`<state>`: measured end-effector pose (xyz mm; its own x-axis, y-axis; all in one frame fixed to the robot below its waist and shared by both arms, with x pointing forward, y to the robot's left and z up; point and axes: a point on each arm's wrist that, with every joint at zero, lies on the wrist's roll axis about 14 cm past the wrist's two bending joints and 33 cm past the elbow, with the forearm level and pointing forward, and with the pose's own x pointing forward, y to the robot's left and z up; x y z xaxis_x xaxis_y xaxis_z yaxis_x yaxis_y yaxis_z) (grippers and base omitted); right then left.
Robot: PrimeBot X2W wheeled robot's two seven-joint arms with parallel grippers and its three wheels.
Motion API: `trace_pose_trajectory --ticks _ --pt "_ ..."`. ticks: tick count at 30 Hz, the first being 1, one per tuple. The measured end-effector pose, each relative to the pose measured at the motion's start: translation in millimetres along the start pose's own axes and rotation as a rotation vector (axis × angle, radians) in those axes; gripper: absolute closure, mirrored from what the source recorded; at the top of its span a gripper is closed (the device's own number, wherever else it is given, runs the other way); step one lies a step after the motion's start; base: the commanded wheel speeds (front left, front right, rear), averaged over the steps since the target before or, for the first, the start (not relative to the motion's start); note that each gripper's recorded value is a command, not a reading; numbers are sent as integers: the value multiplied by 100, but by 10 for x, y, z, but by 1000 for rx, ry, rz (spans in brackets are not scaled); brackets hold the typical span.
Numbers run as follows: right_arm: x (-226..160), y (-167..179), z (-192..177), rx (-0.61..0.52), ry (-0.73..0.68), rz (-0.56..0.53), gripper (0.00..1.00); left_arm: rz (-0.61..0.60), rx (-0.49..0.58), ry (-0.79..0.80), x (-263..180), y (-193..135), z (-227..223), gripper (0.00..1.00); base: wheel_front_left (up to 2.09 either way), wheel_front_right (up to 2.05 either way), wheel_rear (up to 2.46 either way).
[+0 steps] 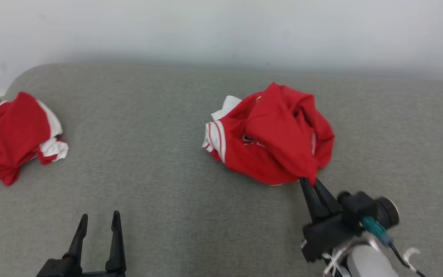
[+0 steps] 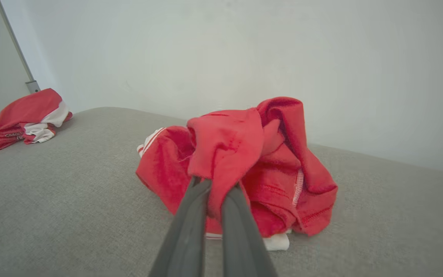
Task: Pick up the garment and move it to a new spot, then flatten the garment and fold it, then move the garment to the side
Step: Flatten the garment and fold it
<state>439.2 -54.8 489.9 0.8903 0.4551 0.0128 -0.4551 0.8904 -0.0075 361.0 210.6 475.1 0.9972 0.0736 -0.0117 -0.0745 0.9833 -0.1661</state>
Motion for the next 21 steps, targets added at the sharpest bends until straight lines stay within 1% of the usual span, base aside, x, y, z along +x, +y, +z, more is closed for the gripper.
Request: trace_pose_trajectory --ticks 3,11,14,16,19,21 --pt "-263 -130 -1 5 -7 -52 100 -37 -4 -6 56 -114 12 0 0 0 0" --pt "-1032 -527 -44 4 4 -241 100 -117 -9 -5 123 -366 2 0 0 0 0" --pt "-1325 -660 -120 -3 47 -306 100 -135 -7 -1 129 -420 -13 0 0 0 0" --pt "-1505 -722 -236 9 97 -343 100 -144 -8 0 141 -452 -18 0 0 0 0" --pt "-1738 -728 -509 34 200 -367 100 -152 -9 7 158 -479 -42 0 0 0 0" --pt "-1794 -731 -581 40 221 -375 100 -156 -9 14 164 -490 -65 0 0 0 0"
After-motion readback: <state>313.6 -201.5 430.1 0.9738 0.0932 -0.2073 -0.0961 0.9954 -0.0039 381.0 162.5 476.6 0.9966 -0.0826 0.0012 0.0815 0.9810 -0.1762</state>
